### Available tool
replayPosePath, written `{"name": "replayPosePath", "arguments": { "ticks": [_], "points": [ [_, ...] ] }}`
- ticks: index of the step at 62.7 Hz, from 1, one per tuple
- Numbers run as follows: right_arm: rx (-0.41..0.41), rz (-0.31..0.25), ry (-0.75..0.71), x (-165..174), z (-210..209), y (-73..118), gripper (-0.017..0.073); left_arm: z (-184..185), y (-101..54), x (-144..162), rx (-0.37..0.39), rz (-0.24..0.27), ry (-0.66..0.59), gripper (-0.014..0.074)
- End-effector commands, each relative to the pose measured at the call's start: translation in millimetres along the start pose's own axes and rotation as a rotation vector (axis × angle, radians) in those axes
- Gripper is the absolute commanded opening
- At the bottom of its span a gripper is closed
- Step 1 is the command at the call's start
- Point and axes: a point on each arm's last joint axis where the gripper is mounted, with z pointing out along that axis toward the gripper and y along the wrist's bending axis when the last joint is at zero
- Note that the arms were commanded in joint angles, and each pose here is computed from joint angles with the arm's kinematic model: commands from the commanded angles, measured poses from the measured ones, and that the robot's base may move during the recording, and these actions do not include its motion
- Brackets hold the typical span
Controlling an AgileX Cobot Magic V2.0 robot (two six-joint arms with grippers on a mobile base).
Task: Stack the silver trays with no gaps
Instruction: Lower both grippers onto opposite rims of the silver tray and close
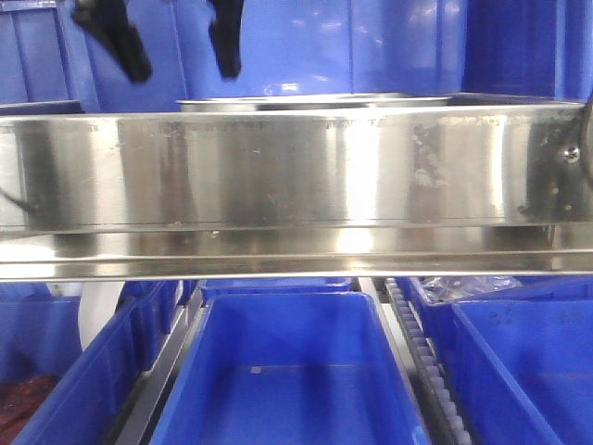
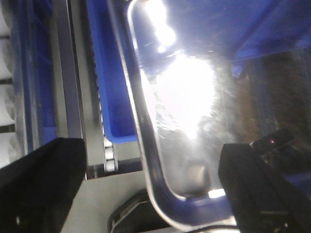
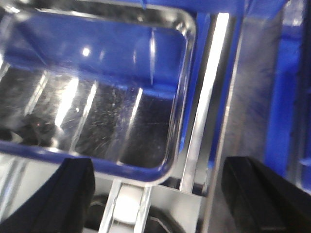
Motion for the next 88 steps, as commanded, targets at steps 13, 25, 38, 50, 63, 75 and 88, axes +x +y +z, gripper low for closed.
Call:
{"name": "replayPosePath", "arguments": {
  "ticks": [13, 25, 38, 50, 63, 75, 88],
  "points": [
    [0.001, -0.009, -0.106, -17.5, 12.3, 0.8, 0.0624, -14.5, 7.4, -18.3, 0.047, -0.069, -0.142, 0.0461],
    [0.000, -0.012, -0.123, -22.9, 31.8, 0.9, 0.0624, -7.8, 5.7, -22.2, 0.059, -0.069, -0.171, 0.0461],
    [0.017, -0.003, -0.082, -23.0, 52.9, -4.9, 0.0624, 5.5, 4.9, -22.4, 0.052, -0.067, -0.150, 0.0461],
    [0.026, 0.005, -0.047, -22.0, 68.0, -8.8, 0.0624, 20.3, 4.2, -20.8, 0.045, -0.068, -0.113, 0.0461],
    [0.027, 0.004, -0.043, -22.0, 72.6, -9.1, 0.0622, 21.3, 4.4, -20.0, 0.041, -0.068, -0.102, 0.0461],
    [0.030, -0.019, -0.033, -21.1, 72.6, -9.2, 0.0622, 21.4, 4.4, -19.4, 0.041, -0.069, -0.096, 0.0461],
    [0.033, -0.047, -0.015, -19.5, 72.6, -9.5, 0.0622, 21.5, 4.8, -18.0, 0.036, -0.069, -0.080, 0.0461]
  ]
}}
